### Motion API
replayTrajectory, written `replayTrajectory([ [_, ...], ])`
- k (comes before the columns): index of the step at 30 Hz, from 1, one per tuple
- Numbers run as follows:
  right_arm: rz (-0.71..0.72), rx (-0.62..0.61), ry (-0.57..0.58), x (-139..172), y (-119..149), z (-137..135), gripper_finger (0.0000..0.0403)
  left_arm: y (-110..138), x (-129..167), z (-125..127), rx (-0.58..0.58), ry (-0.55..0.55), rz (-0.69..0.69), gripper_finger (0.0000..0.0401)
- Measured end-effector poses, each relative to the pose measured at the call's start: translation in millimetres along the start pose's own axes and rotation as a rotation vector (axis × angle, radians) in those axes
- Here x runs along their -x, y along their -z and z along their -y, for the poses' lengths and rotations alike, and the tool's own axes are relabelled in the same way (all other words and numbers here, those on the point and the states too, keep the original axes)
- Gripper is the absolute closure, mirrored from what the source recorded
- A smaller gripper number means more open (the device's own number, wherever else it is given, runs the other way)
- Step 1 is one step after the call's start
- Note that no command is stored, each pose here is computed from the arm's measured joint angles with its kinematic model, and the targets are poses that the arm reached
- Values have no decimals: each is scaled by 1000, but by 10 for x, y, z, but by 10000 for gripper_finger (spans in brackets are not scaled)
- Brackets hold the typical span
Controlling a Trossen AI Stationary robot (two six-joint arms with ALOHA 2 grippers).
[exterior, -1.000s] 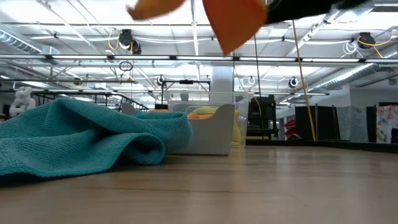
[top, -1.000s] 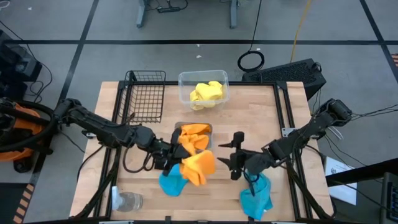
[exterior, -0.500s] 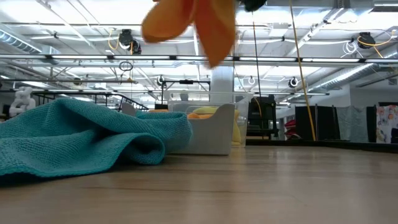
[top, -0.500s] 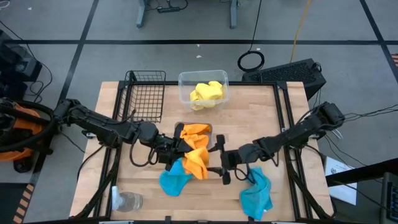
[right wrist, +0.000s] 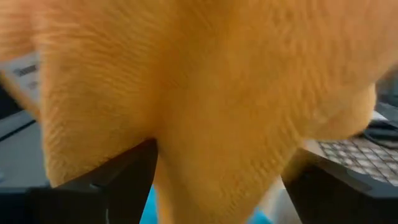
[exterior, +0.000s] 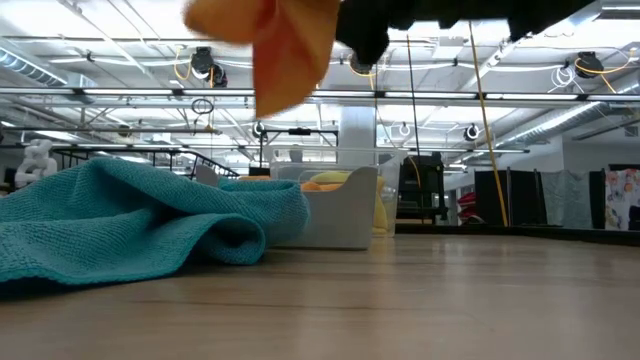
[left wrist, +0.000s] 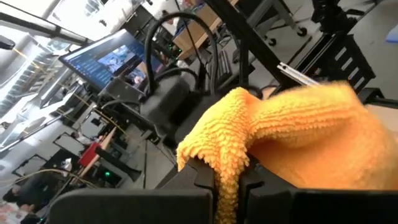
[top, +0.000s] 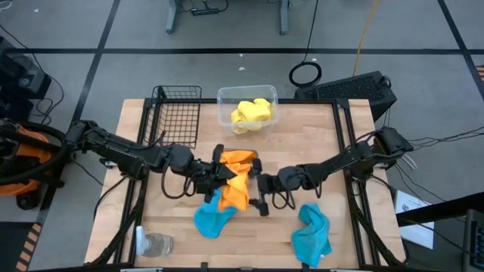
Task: Sort microfiber towel by color & place in baskets
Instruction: Put the orange microfiber cloth into the gray bin
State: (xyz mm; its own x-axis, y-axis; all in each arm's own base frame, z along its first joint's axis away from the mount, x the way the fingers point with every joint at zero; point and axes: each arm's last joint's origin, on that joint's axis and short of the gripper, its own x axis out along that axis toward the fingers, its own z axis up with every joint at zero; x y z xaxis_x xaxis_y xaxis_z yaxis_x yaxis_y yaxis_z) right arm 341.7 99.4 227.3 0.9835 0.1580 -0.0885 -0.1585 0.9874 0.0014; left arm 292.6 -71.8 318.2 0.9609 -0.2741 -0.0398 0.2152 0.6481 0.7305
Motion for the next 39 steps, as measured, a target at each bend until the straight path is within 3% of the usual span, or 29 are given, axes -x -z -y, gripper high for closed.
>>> replayTrajectory([
  [6,-51,-1,119,8,34,88,101,20,13,-31,13,-229,-230,392],
  [11,-103,42,392,158,-65,80,94,69,53,-66,67,-445,-444,392],
  [15,-127,52,426,230,-116,74,90,88,76,-90,125,-553,-514,392],
  [21,-119,31,411,228,-128,101,90,78,77,-98,208,-587,-483,392],
  [25,-118,27,471,226,-130,187,90,60,77,-116,258,-609,-446,392],
  [32,-48,-28,542,208,-177,315,94,27,51,-103,353,-522,-318,392],
  [36,-10,-2,549,205,-225,328,124,15,36,-83,376,-446,-262,392],
  [39,0,13,550,205,-240,330,174,15,28,-60,375,-388,-241,390],
])
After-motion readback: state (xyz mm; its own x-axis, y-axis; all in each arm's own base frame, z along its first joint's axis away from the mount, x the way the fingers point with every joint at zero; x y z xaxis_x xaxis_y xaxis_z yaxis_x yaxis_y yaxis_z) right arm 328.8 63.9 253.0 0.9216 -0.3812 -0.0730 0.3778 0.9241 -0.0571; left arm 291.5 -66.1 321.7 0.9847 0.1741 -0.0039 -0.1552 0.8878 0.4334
